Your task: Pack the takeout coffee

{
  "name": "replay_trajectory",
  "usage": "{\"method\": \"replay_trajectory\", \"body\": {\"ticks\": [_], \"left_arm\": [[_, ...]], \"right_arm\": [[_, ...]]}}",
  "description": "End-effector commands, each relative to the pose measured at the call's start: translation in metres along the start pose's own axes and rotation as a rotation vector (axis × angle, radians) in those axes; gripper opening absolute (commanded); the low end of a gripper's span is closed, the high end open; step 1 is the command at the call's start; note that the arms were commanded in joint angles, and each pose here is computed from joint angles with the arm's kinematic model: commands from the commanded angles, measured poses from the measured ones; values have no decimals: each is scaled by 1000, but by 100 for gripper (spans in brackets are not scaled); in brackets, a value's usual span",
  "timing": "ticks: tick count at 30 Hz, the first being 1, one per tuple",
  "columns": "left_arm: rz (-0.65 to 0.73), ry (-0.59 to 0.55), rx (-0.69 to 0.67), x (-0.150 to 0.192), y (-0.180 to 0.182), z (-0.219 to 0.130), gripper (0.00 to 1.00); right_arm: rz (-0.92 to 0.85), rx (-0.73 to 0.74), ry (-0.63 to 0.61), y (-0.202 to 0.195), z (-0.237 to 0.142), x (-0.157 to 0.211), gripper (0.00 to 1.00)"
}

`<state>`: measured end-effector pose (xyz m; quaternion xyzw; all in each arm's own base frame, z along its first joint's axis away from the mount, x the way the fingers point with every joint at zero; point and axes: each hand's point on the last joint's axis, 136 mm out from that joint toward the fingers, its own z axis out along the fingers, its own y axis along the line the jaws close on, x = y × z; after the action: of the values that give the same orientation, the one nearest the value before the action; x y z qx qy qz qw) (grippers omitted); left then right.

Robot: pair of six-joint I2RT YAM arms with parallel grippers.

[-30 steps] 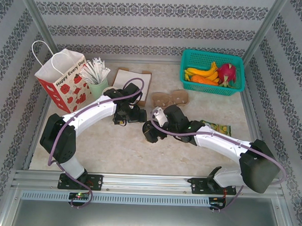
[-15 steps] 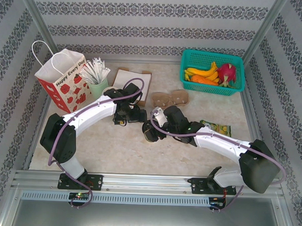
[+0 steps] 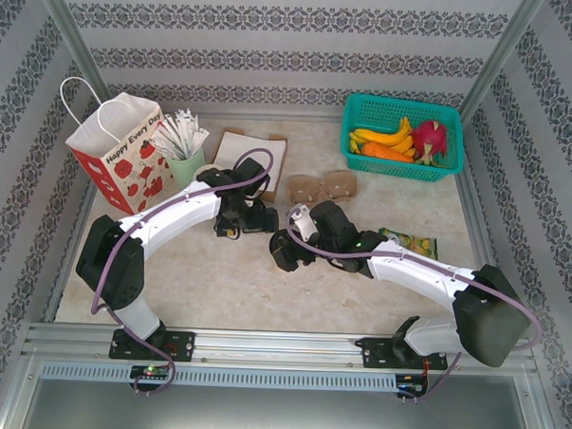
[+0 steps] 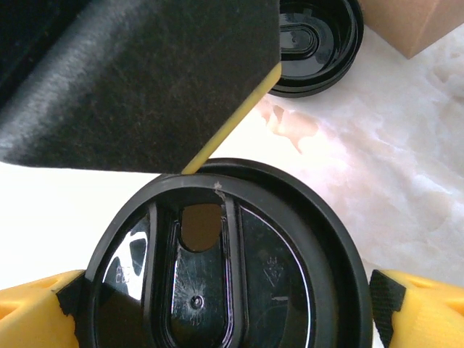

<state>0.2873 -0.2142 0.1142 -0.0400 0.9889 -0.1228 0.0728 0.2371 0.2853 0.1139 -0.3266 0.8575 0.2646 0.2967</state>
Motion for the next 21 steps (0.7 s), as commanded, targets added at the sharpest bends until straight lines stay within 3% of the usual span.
{"method": "replay_trajectory", "body": {"ticks": [1,10,17,21], "left_arm": [[-5,10,-18,2,4,4,99],[-1,11,-18,1,3,4,100],[7,9,-13,-1,1,3,100],[18,-24,-2,-6,-2,-4,100]], "right_arm": [[22,-5,15,3,-4,0,98],[57,3,-27,-1,-9,-13,98],[84,-9,50,-4,3,10,88],[120,107,50,-23,-8,14,83]]}}
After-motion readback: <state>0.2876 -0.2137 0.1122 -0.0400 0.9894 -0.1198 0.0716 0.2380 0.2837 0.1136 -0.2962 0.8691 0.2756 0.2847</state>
